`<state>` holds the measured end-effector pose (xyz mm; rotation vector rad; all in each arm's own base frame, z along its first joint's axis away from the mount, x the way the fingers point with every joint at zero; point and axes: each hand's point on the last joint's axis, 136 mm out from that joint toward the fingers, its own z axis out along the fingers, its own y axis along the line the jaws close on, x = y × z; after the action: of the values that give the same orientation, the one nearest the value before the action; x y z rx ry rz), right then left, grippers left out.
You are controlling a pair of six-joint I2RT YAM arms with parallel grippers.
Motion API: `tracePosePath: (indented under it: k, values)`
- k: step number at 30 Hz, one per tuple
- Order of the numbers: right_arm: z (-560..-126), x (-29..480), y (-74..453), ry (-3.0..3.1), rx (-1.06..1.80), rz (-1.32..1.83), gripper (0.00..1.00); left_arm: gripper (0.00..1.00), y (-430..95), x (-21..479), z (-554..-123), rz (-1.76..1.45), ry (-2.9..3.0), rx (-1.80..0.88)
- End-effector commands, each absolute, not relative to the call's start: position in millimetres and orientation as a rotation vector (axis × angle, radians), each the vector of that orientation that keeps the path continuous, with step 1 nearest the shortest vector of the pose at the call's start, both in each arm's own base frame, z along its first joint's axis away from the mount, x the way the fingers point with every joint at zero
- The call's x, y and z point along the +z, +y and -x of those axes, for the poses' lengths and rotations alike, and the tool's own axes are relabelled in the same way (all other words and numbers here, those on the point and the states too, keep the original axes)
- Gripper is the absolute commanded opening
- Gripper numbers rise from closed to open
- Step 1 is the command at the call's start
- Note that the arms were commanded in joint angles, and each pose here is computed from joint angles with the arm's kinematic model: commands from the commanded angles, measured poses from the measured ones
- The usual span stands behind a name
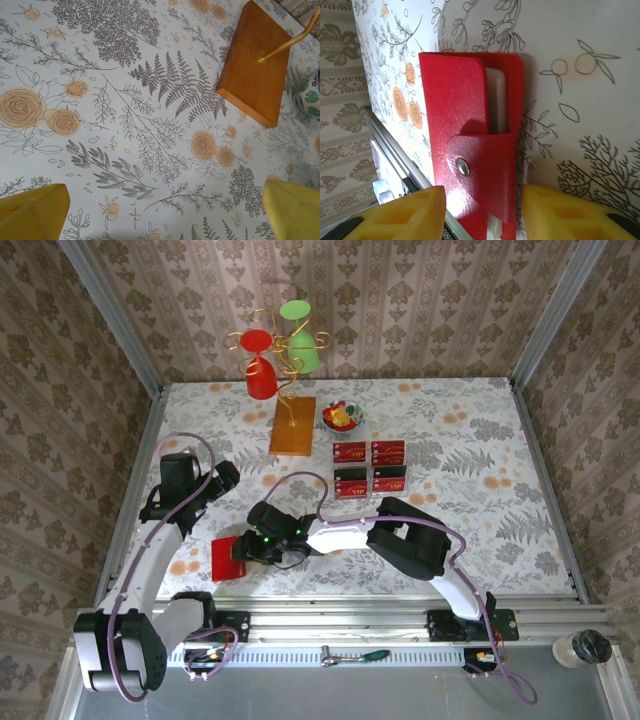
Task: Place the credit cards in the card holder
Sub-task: Pick up the card holder from the bottom-left of the table.
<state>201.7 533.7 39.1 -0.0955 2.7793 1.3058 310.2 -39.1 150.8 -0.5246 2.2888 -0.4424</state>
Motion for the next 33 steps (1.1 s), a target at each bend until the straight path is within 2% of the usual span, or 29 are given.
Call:
tracePosePath:
  k: [1, 9, 11, 17, 20, 26, 33]
  values:
    - [-197.9, 34.1, 542.2, 2.805, 1.323, 0.094, 0.44, 1.00, -39.3, 154.5, -311.8, 0.499, 2.268, -0.454]
    - [-197.7, 26.6, 549.1, 2.815, 1.357, 0.081, 0.39, 1.00, -40.1, 152.7, -312.3, 0.503, 2.266, -0.460]
    - [-197.2, 25.3, 550.1, 2.814, 1.375, 0.074, 0.33, 1.00, -40.1, 152.2, -312.5, 0.506, 2.265, -0.463]
    - [-203.5, 30.6, 548.4, 2.773, 1.454, 0.046, 0.08, 1.00, -41.3, 152.4, -312.7, 0.507, 2.264, -0.473]
    - [-212.4, 40.2, 542.0, 2.738, 1.504, 0.023, 0.01, 1.00, -43.2, 154.4, -313.1, 0.497, 2.264, -0.486]
    - [-243.3, 73.8, 495.4, 2.650, 1.513, -0.010, 0.00, 1.00, -54.3, 160.2, -313.2, 0.452, 2.263, -0.541]
    - [-275.4, 122.6, 403.0, 2.529, 1.484, -0.034, 0.00, 1.00, -88.8, 164.0, -310.2, 0.327, 2.286, -0.599]
